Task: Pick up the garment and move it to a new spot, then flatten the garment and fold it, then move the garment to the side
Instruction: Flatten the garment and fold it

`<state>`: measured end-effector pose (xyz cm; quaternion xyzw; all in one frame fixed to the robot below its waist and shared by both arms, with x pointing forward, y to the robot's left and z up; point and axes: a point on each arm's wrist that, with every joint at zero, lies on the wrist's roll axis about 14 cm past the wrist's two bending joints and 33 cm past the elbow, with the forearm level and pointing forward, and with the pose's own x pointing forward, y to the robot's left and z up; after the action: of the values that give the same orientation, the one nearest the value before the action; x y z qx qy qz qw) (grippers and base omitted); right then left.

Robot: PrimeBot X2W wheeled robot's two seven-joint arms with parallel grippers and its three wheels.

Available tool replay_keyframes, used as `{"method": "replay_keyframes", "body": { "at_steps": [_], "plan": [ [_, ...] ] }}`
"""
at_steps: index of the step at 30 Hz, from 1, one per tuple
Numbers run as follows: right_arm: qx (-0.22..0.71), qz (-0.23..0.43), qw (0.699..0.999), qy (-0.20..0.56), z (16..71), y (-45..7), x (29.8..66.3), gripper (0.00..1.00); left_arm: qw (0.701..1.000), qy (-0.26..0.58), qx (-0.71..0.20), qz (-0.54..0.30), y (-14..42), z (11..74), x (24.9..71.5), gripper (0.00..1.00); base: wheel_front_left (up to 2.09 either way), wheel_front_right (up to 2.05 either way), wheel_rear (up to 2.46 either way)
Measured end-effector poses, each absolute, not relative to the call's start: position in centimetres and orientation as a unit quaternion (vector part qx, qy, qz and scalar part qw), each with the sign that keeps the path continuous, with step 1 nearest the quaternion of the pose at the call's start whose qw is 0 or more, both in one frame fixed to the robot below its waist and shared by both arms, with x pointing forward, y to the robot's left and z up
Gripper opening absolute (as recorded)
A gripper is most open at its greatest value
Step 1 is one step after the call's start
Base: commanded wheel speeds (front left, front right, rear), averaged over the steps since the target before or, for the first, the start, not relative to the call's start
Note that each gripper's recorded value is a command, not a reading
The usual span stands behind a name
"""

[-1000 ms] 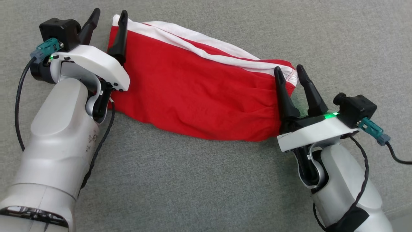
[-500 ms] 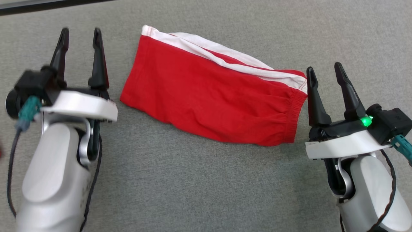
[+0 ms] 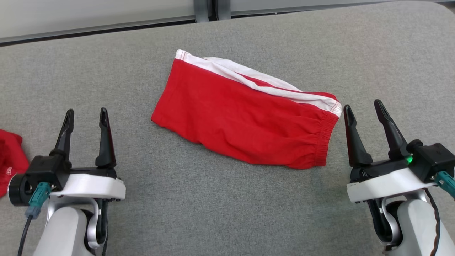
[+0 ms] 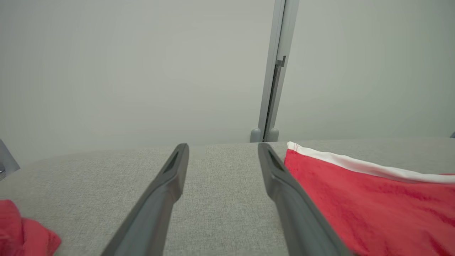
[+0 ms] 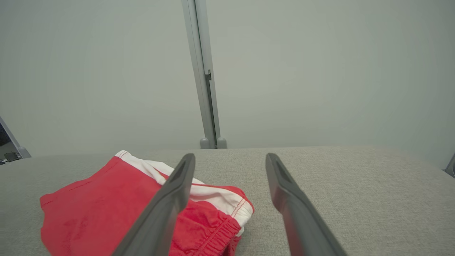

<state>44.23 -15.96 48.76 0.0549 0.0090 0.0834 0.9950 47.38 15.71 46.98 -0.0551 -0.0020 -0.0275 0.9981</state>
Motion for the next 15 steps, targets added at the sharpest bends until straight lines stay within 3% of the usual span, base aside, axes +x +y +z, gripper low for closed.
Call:
{"method": "replay_keyframes", "body": {
  "at_steps": [15],
  "plan": [
    [0.066,0.073,0.995,0.017,48.73,-16.16,43.65,1.0,0.998,0.011,-0.052,-0.034,15.79,46.88,46.54,1.0,0.0,0.0,0.0]
  ]
}}
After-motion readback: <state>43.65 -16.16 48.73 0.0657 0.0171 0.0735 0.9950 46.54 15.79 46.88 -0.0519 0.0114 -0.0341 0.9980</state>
